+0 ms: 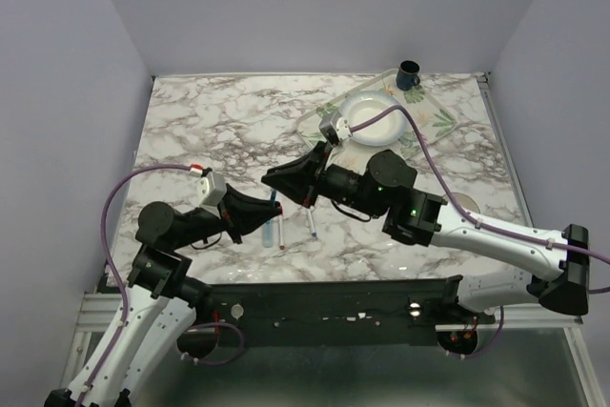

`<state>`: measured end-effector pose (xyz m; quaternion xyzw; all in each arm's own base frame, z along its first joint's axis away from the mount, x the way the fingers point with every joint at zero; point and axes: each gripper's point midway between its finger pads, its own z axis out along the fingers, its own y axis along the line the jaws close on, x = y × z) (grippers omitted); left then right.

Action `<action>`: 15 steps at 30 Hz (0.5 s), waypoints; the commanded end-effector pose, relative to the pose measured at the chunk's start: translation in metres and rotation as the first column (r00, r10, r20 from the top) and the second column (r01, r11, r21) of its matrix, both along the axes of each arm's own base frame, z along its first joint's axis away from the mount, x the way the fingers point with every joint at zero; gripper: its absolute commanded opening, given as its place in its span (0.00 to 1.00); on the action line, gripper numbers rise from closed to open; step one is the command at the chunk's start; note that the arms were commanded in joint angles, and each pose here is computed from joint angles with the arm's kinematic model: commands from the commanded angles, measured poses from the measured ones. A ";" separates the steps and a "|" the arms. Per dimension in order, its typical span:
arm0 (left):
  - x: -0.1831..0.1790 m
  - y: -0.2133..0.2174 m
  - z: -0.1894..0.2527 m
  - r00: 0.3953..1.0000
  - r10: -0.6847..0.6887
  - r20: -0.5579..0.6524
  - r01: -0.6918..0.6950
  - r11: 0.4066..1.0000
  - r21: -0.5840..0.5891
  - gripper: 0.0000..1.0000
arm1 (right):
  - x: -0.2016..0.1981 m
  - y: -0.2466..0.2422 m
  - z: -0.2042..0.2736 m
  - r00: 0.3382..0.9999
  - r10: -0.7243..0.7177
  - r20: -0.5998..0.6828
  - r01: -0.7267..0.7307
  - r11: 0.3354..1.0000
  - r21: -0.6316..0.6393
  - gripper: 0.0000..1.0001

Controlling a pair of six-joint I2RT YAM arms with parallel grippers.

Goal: Insert the pens into the pen caps

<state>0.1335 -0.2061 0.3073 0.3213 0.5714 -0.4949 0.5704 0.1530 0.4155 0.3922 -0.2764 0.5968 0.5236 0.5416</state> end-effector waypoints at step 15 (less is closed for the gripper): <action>0.043 -0.016 0.085 1.000 0.020 -0.010 -0.022 0.987 -0.161 0.00 | -0.022 -0.005 -0.130 0.985 0.068 -0.159 -0.097 0.978 -0.185 0.01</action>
